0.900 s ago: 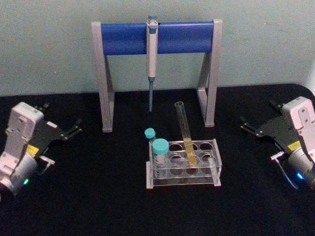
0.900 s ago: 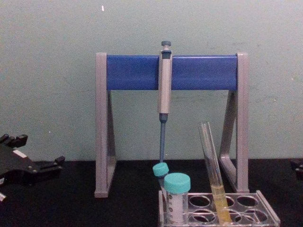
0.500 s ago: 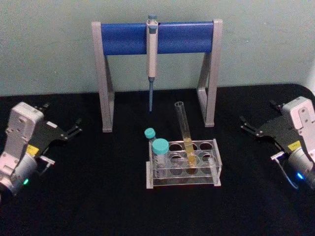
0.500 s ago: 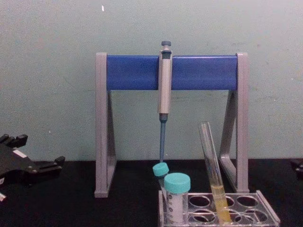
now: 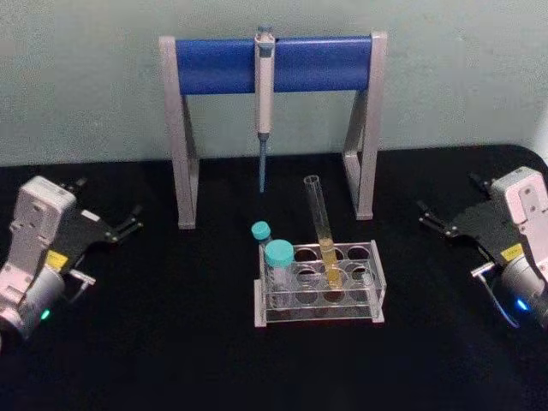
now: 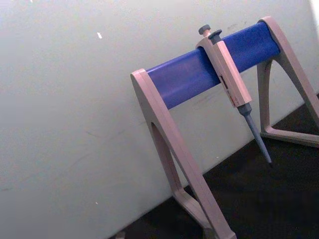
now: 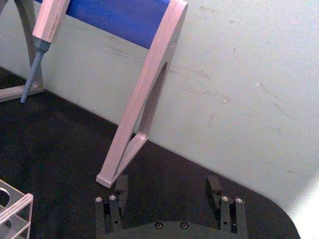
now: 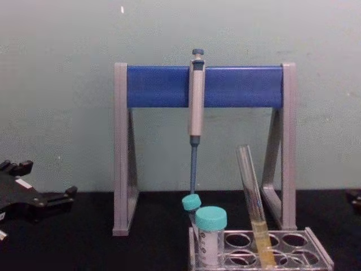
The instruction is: Pick up the test tube from the test tube rack, shake it, then place it back into the test tube rack.
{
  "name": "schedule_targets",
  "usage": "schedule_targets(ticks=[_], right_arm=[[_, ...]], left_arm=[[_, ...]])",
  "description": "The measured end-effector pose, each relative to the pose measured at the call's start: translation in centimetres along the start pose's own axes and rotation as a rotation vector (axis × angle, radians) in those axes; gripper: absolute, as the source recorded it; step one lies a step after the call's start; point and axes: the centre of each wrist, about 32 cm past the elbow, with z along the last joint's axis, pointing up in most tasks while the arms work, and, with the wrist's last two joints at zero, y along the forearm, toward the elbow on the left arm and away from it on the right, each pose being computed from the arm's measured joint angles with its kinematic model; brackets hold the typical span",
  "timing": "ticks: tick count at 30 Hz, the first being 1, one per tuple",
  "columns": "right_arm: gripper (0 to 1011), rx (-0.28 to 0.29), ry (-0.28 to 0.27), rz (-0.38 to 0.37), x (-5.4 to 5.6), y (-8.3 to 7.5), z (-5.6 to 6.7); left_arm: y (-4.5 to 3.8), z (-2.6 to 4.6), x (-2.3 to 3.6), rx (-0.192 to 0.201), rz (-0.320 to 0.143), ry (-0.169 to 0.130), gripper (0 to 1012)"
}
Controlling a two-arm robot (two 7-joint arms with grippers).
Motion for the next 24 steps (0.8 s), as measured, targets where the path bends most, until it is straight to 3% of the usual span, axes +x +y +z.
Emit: schedule_targets(ticks=[19,24], right_arm=[[1000,0.003,-0.001,-0.002,0.08,0.00,0.03],[1000,0.036,-0.001,0.009,0.37,-0.22,0.35]], left_arm=[[0.00,0.00,0.00,0.000,0.000,0.000,1001],[0.00,0.00,0.00,0.000,0.000,0.000,1001]])
